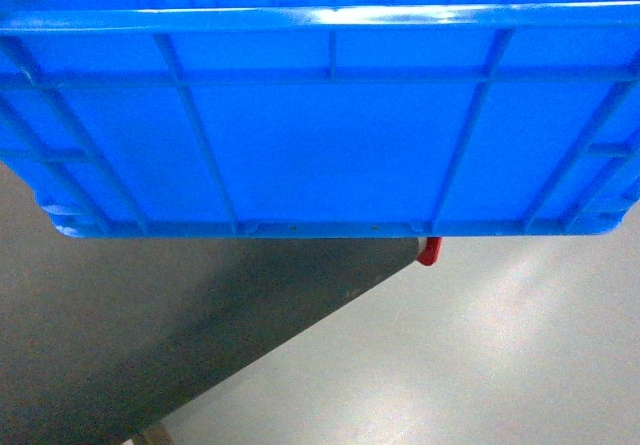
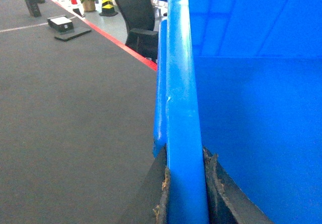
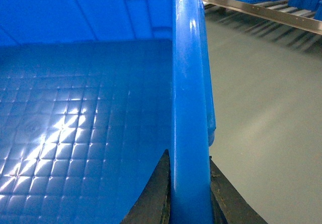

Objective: Place box next to blue box on left shelf

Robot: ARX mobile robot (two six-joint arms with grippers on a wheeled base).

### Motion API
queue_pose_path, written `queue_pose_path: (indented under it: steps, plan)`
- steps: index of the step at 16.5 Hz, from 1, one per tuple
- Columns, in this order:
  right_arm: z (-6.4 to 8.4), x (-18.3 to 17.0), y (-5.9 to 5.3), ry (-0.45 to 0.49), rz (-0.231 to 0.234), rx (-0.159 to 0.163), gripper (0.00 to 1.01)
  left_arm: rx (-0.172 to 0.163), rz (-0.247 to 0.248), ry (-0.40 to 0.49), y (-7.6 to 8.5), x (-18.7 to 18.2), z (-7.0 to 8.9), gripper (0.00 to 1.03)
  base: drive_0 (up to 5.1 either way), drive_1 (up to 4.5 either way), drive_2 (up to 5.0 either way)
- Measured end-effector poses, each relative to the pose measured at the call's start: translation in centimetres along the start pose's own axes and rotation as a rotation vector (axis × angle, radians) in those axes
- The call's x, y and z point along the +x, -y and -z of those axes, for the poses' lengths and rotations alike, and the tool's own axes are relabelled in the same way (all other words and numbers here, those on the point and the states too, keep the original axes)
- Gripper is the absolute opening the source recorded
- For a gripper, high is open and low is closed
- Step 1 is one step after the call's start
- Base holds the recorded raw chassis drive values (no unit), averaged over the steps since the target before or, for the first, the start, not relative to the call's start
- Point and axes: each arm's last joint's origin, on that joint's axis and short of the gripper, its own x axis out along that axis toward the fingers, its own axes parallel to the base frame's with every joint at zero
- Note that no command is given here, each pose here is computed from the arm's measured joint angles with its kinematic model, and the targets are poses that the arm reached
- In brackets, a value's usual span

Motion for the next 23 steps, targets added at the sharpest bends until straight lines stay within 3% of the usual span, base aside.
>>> queue_pose_path:
  steps: [23]
  plan:
    - [0.0, 0.0, -0.01, 0.0, 0.0, 0.0, 0.09, 0.0, 0.0, 0.0, 0.0, 0.0, 0.0, 0.11, -1.5, -1.51, -1.5]
